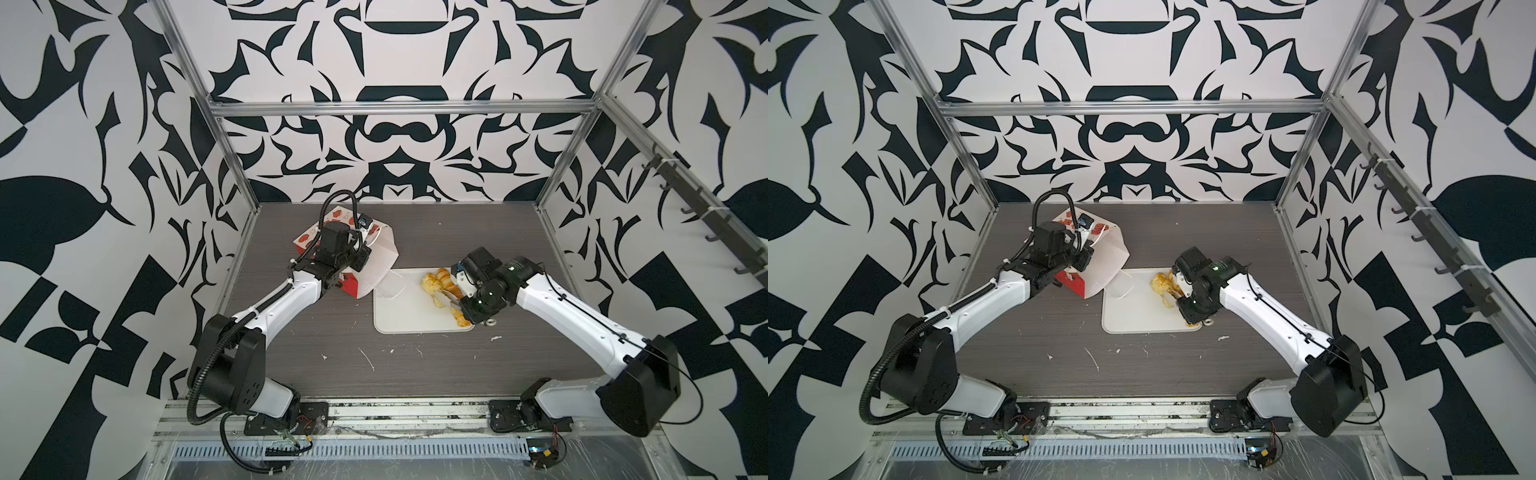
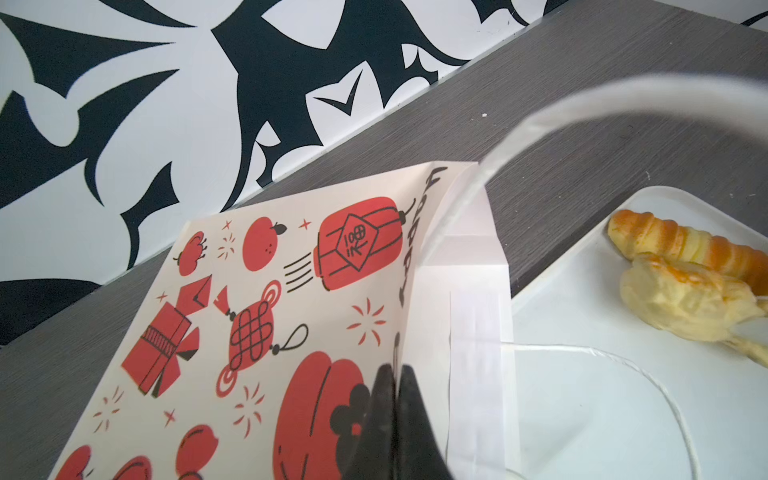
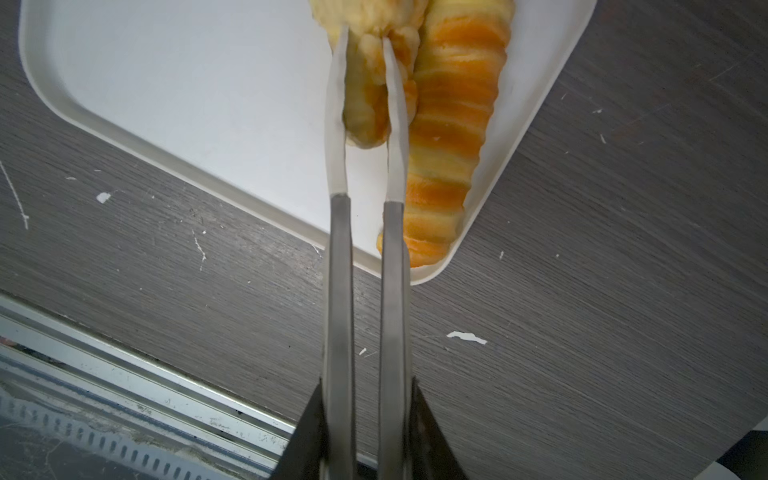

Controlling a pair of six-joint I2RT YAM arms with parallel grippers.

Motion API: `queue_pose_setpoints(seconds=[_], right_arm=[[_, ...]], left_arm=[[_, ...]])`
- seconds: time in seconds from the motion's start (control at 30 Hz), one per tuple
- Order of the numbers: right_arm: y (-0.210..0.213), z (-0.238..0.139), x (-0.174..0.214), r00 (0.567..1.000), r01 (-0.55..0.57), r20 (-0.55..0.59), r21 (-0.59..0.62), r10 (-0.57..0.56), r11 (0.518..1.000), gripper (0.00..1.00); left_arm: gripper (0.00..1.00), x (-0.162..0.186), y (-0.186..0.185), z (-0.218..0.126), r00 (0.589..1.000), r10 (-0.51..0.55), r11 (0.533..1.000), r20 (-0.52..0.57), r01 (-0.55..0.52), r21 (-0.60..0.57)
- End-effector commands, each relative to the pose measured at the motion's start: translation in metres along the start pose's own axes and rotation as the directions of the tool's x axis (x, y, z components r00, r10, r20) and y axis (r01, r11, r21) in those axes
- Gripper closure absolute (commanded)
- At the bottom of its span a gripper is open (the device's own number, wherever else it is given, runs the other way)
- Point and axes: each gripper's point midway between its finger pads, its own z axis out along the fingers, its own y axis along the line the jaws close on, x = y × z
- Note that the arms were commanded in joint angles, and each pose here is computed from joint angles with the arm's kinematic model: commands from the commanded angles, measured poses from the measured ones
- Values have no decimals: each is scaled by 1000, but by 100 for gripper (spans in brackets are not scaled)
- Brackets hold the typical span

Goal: Take the fake bread out of the paper bag
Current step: 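Lower the bread onto the tray beside the first roll and release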

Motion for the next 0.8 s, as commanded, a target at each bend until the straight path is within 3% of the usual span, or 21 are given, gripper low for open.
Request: queue_pose_setpoints(seconds=[0.0,0.07,0.27,0.6,0.77], right_arm=[[5,7,-7,999,-35,16,-10,35,999,83],[11,11,-8,999,-37,12,-39,37,999,80],[26,11,-11,998,-42,45,-137,48,990,60],[34,5,-17,993,-34,105,-189,54,981,57],[34,-20,-32,967,-10,248,-191,59,981,58]], left_arm=[[100,-7,-1,-6,999,-6,1000,36,5,4],[100,-8,-1,-6,999,-5,1000,39,5,6],[100,-9,0,-7,999,-5,1000,41,5,0],[100,-9,-1,-8,999,-9,1000,39,9,7],[100,-9,-1,-9,999,-9,1000,42,9,7]])
